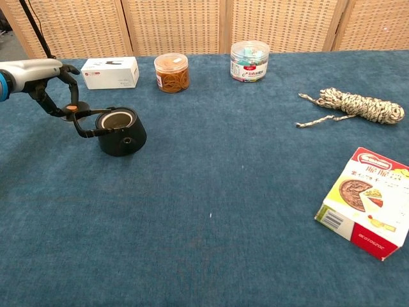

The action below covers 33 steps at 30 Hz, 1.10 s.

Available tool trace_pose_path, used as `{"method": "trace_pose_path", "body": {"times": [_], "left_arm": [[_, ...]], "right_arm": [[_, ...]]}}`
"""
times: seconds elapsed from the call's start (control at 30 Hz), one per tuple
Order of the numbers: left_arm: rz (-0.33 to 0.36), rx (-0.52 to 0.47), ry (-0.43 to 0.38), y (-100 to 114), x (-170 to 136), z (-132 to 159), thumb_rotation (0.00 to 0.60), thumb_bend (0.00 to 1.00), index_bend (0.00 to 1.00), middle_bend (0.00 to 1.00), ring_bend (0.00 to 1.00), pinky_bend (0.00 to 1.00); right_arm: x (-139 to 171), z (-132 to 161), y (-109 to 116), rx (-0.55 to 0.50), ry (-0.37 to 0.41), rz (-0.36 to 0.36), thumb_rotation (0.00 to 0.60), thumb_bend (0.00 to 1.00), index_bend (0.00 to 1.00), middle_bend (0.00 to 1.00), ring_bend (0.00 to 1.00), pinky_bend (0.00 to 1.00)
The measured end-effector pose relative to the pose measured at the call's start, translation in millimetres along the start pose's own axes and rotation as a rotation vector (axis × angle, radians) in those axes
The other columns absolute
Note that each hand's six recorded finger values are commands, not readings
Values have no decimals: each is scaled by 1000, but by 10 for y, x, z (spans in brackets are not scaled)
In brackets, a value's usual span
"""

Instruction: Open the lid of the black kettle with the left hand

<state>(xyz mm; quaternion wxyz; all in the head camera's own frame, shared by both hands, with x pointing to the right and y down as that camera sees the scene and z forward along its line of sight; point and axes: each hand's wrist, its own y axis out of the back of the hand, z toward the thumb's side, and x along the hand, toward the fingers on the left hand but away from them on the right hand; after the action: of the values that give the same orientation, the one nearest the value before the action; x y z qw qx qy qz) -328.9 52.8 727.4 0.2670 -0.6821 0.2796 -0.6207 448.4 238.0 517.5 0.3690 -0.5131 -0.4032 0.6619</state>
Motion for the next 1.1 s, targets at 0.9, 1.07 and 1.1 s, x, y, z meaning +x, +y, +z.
{"method": "trace_pose_path", "body": {"times": [0.9,1.07,1.1], "left_arm": [[16,-43,-20,81,-417,-294,600,221,0,0,0,0],[100,-40,1,187,-766,-569,600,144,0,0,0,0],[115,-41,6,197,-836,-621,600,130,0,0,0,0]], "right_arm": [[31,53,-9,-7,19,5,600,56,0,0,0,0],[53,55,10,-2,19,-4,600,56,0,0,0,0],[57,53,16,0,17,-7,600,56,0,0,0,0]]}}
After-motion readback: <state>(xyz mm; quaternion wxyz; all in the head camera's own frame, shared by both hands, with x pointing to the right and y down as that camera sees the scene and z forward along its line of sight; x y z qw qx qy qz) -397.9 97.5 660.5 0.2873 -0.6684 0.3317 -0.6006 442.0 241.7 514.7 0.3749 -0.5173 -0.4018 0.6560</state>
